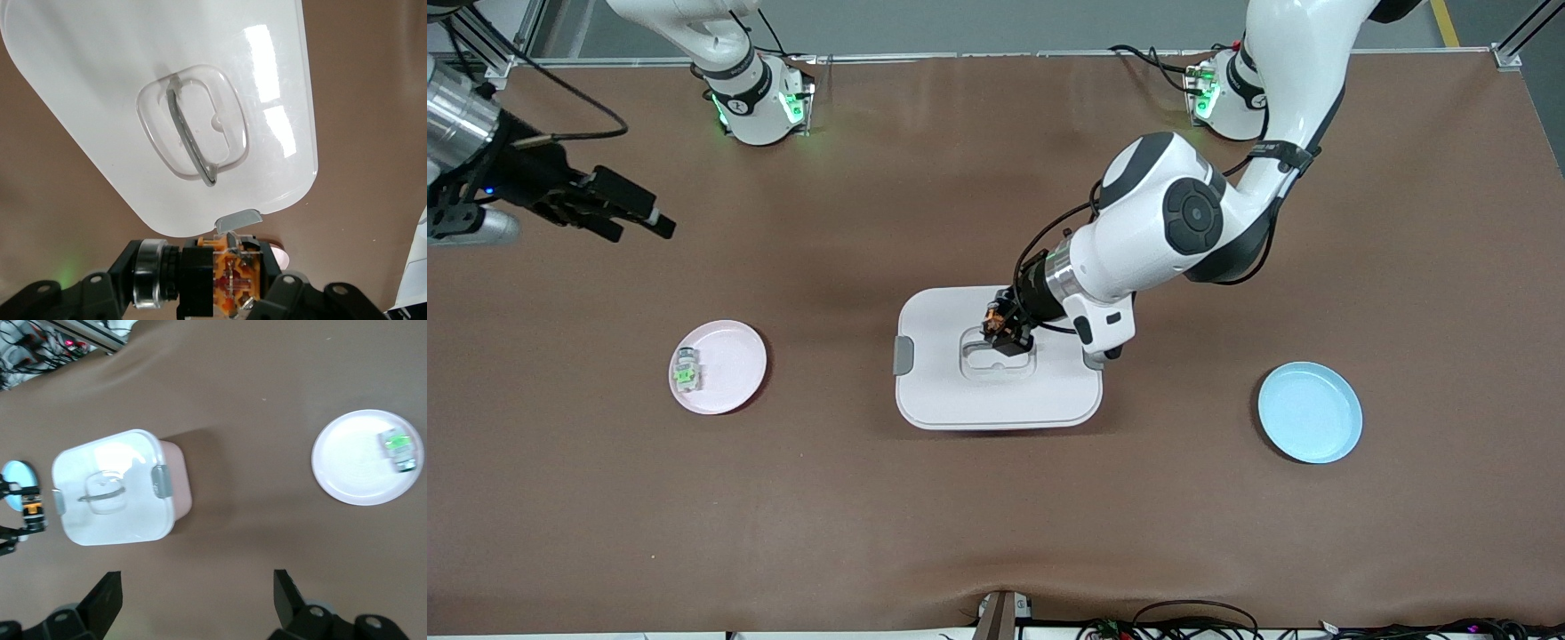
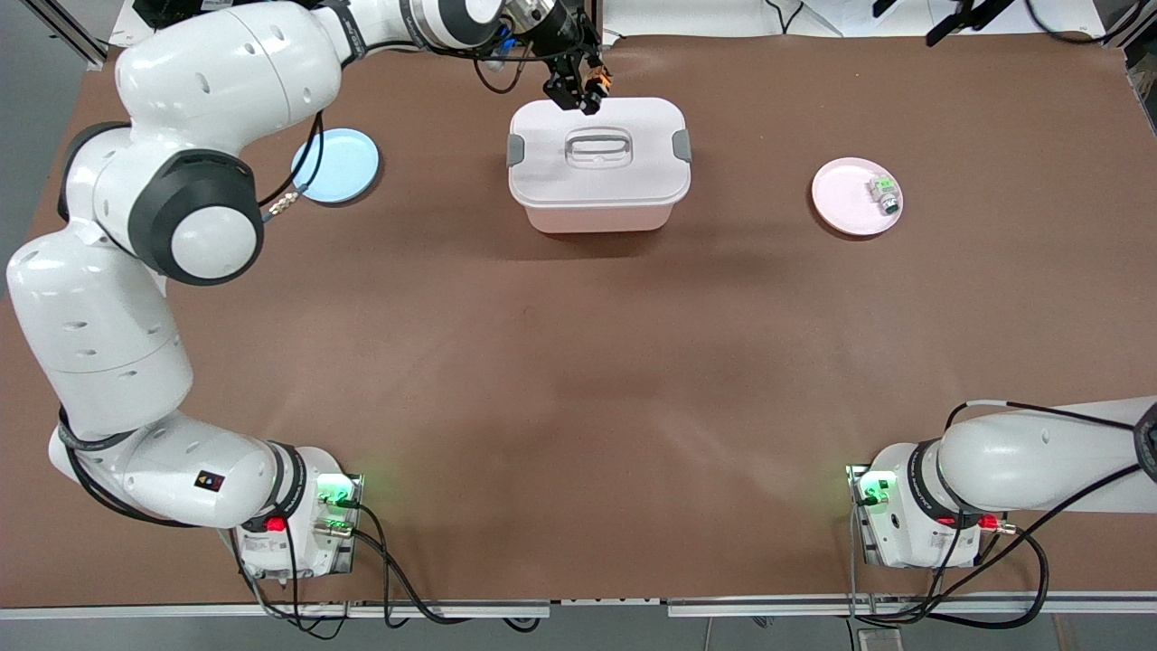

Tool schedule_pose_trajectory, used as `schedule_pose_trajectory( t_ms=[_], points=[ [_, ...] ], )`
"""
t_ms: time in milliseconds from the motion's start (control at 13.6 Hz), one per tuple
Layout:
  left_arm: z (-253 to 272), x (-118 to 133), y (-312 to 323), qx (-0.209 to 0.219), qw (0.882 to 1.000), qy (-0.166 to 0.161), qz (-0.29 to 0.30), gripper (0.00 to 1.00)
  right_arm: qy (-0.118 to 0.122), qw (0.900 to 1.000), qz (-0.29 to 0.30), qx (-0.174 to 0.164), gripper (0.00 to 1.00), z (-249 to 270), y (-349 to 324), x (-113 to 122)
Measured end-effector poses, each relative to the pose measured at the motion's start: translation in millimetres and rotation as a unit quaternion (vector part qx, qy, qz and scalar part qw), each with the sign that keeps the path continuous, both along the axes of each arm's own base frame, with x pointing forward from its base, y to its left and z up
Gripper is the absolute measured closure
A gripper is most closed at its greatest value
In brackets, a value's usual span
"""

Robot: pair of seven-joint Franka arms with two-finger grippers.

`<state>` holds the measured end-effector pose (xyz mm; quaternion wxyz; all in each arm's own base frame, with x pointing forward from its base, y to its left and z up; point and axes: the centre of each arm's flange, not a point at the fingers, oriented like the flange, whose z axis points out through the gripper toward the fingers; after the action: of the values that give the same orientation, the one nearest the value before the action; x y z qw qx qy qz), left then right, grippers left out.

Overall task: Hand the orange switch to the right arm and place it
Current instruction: 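Carry the switch over the white box while the right gripper reaches toward it, then close the right gripper on the switch held by the left gripper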

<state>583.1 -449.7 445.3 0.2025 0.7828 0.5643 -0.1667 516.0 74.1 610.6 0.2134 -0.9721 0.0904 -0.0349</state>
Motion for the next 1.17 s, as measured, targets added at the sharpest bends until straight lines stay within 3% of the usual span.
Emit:
schedule_pose_trajectory(
  t_ms=[220, 514, 881, 1174],
  points=[
    [5, -14, -25, 0.006, 1.0, -0.005, 0.008, 0.27, -0.029, 0.998, -0.034, 0.033, 0.0, -20, 35, -21],
    [8, -35, -61, 0.004, 0.999, -0.034, 0.002, 0.27, -0.078, 0.993, -0.064, 0.063, 0.0, -38, 128, -41],
    [0, -44, -80, 0.002, 0.999, -0.035, -0.007, 0.27, -0.091, 0.993, -0.05, 0.062, 0.0, -79, 176, -45],
    [1, -50, -86, 0.0, 0.999, -0.036, -0.012, 0.27, -0.102, 0.987, -0.067, 0.105, 0.0, -88, 196, -42]
  ],
)
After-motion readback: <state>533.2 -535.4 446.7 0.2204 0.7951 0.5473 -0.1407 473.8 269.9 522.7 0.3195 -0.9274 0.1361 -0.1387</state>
